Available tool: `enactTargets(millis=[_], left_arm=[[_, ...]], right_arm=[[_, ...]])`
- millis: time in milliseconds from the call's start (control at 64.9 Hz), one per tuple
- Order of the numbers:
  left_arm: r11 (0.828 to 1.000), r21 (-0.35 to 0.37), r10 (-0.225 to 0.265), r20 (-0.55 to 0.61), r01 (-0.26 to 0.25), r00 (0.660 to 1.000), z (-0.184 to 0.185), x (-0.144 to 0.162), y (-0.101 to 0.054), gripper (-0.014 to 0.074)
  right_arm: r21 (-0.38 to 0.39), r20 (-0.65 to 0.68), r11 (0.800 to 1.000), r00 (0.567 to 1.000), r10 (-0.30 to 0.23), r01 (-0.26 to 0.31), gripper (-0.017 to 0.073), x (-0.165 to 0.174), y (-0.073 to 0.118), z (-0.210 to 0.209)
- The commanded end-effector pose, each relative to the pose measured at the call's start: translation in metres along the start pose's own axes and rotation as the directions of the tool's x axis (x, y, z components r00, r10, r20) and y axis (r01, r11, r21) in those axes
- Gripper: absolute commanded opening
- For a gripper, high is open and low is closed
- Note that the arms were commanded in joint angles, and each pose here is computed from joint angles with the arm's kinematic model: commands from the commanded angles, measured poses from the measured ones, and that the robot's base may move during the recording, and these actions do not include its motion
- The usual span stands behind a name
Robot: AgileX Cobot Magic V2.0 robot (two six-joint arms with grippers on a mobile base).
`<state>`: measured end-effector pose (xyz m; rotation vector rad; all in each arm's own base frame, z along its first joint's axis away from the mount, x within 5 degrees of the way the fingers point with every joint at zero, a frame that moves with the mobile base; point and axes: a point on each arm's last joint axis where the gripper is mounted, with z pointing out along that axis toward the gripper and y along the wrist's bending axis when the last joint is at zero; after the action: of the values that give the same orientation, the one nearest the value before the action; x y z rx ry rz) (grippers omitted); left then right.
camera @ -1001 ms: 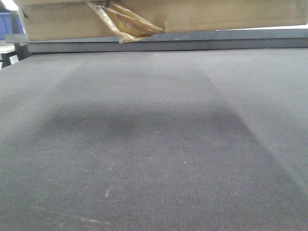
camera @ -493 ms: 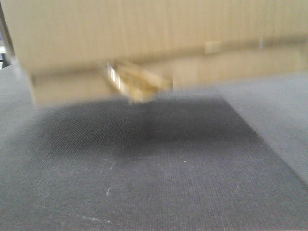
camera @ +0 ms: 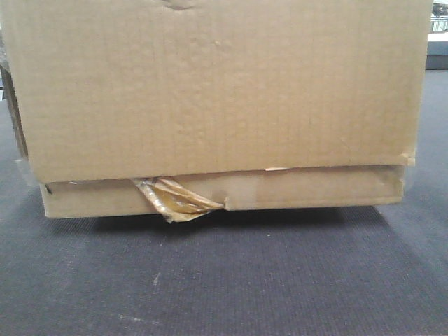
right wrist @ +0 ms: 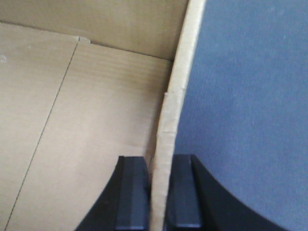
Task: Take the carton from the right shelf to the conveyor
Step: 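Lower the box onto the belt and open both grippers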
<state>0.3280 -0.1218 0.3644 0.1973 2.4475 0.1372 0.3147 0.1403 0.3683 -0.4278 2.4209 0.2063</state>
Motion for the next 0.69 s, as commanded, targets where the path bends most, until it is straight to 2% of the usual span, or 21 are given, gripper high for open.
enactTargets(millis=[0,92,108,139,200,370,478,585,678], left_arm=[[0.999,0.044,-0.012,0.024,0.011,1.0,0.002,-0.002,-0.006,0.0259],[0.999,0.044,-0.012,0.024,0.011,1.0,0.002,-0.002,-0.006,0.0456],[0.999,0.044,-0.012,0.022,0.011,1.0,0.002,-0.002,-0.006,0.0514],[0.999,0.043,-0.013,0.023,0.012,1.0,0.001,-0.002,-0.005,0.0566],[0.999,0.045,-0.016,0.032,0.015,0.999,-0.004,-0.002,-0.004,0.0615],[0.997,0.067,-0.042,0.121,0.034,0.992,-0.034,-0.005,0.006,0.0581],[0.997,0.064,-0.054,0.202,0.042,0.978,-0.065,-0.004,0.018,0.0547],[0.998,0.034,-0.051,0.288,0.043,0.956,-0.096,-0.001,0.033,0.0472],[0.999,0.005,-0.043,0.35,0.044,0.936,-0.12,0.007,0.045,0.0348]], right_arm=[[-0.069,0.056,0.997,0.998,0.028,-0.024,0.012,-0.005,0.009,-0.003],[-0.07,0.059,0.997,0.998,0.03,-0.026,0.0426,-0.005,0.009,-0.005],[-0.07,0.061,0.997,0.998,0.03,-0.026,0.0523,-0.005,0.009,-0.006],[-0.071,0.067,0.997,0.997,0.03,-0.026,0.0578,-0.005,0.009,-0.008],[-0.072,0.086,0.997,0.996,0.031,-0.025,0.0568,-0.007,0.009,-0.014],[-0.079,0.195,0.997,0.98,0.038,-0.023,0.0568,-0.011,0.008,-0.042],[-0.072,0.259,0.997,0.964,0.055,-0.038,0.0551,-0.012,0.0,-0.065],[-0.044,0.287,0.996,0.955,0.081,-0.071,0.0447,-0.007,-0.014,-0.09],[0.011,0.285,0.995,0.954,0.095,-0.103,0.0286,0.002,-0.031,-0.105]])
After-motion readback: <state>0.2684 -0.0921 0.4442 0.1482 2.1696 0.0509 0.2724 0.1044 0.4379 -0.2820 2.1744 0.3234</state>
